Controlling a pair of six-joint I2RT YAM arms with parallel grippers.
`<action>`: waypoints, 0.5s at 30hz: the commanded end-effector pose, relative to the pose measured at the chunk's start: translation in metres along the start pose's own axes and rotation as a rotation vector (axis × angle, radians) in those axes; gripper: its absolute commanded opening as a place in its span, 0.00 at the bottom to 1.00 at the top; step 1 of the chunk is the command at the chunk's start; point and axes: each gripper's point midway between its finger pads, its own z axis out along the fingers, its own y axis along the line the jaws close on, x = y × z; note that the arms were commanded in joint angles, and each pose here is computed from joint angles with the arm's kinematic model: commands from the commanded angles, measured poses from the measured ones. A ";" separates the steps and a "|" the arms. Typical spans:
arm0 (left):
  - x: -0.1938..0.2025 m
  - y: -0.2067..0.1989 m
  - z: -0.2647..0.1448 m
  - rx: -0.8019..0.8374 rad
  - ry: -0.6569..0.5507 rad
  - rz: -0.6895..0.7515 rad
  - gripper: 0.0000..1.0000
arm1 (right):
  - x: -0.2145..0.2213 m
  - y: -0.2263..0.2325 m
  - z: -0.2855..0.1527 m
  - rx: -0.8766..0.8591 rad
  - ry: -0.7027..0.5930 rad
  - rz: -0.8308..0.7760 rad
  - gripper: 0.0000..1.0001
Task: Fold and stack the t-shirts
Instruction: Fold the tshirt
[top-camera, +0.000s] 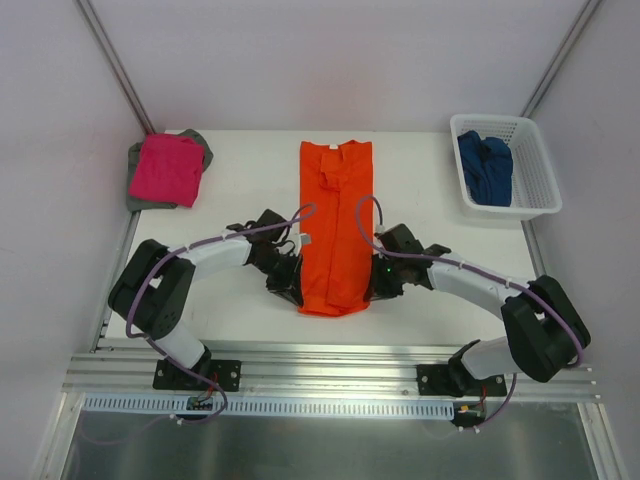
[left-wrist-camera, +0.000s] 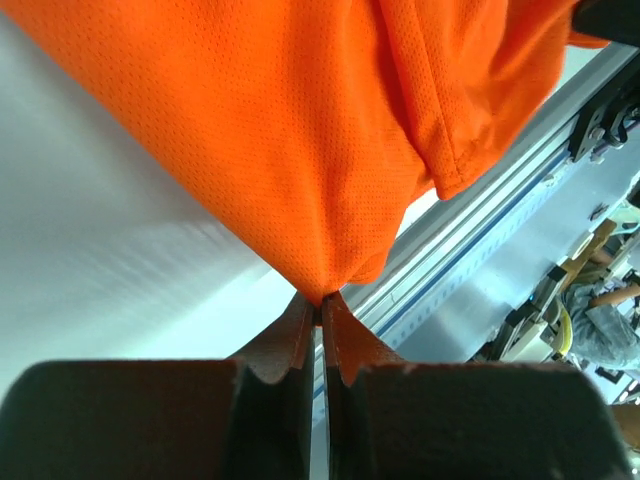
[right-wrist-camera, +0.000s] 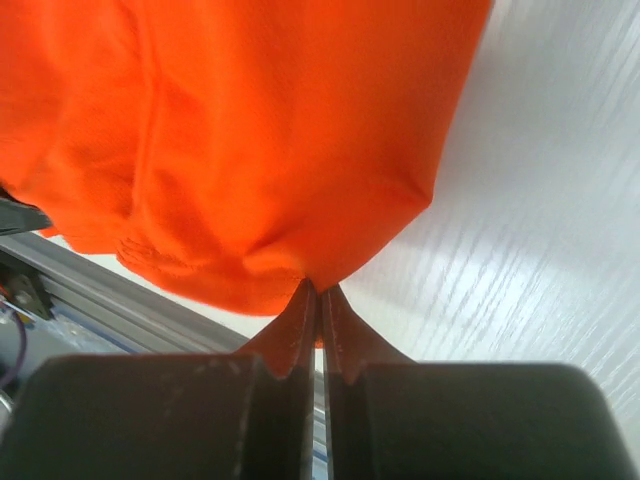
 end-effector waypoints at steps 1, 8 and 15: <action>-0.016 -0.004 -0.023 0.005 -0.049 0.048 0.00 | -0.042 0.020 -0.022 -0.052 -0.113 -0.035 0.01; -0.002 -0.009 -0.033 0.026 -0.049 0.067 0.00 | -0.040 0.025 -0.034 -0.092 -0.065 -0.017 0.01; 0.001 -0.013 -0.039 0.027 -0.071 0.111 0.00 | 0.006 0.017 -0.040 -0.087 0.020 -0.047 0.01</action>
